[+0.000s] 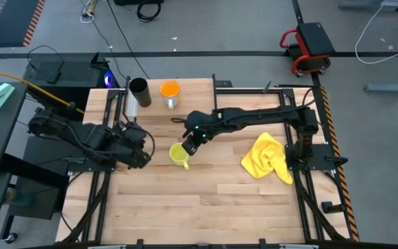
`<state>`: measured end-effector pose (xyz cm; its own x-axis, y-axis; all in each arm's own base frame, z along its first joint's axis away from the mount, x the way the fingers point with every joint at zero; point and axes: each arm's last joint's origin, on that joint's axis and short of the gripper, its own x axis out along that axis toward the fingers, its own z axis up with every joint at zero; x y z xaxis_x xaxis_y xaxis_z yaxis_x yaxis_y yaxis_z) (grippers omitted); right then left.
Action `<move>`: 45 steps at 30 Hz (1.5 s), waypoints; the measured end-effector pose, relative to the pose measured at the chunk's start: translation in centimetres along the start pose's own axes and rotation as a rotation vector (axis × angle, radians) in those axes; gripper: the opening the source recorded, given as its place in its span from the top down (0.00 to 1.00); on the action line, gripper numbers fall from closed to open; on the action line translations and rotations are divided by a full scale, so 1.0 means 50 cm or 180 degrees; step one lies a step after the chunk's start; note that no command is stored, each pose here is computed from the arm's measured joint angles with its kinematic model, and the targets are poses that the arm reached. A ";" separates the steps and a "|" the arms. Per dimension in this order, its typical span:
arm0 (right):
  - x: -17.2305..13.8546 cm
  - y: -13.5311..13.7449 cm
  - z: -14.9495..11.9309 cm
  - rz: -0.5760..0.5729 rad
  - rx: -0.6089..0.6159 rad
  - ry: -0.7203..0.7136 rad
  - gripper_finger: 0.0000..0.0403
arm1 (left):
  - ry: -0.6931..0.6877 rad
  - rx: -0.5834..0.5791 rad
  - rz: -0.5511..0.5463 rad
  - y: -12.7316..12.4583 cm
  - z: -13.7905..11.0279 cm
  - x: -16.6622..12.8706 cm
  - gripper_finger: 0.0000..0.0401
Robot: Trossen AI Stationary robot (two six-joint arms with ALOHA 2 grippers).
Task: Stack small to large cups/mugs on shelf
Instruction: Put the yellow mug on the shelf
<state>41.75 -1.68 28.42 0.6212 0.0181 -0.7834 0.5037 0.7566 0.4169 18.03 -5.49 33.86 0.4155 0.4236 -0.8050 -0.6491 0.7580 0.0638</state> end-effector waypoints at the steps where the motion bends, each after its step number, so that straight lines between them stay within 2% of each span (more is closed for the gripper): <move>1: 0.009 -0.002 -0.002 -0.0025 0.0002 0.0031 0.78 | 0.0017 0.0030 0.0015 -0.007 -0.001 0.004 0.94; 16: 0.082 -0.008 -0.027 -0.0320 -0.0187 0.0165 0.78 | 0.0461 -0.0009 0.0428 -0.105 -0.021 0.097 0.90; 27: 0.082 -0.014 -0.023 -0.0379 -0.0365 0.0157 0.78 | 0.0605 -0.0332 0.0181 -0.178 -0.031 0.153 0.90; 33: 0.068 -0.017 -0.035 -0.0488 -0.0489 0.0339 0.78 | 0.0669 -0.0561 0.0171 -0.197 -0.036 0.172 0.89; 37: 0.044 -0.016 -0.047 -0.0577 -0.0628 0.0481 0.78 | 0.0558 -0.0805 -0.0010 -0.202 -0.014 0.183 0.88; 45: -0.037 -0.017 -0.042 -0.0833 -0.0715 0.0316 0.78 | 0.0510 -0.0851 -0.0024 -0.181 0.019 0.198 0.87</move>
<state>38.89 -0.97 28.55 0.4218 -0.1402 -0.8958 0.4867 0.8686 0.0932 28.62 -7.69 25.85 0.3291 0.3187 -0.8889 -0.7998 0.5945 -0.0829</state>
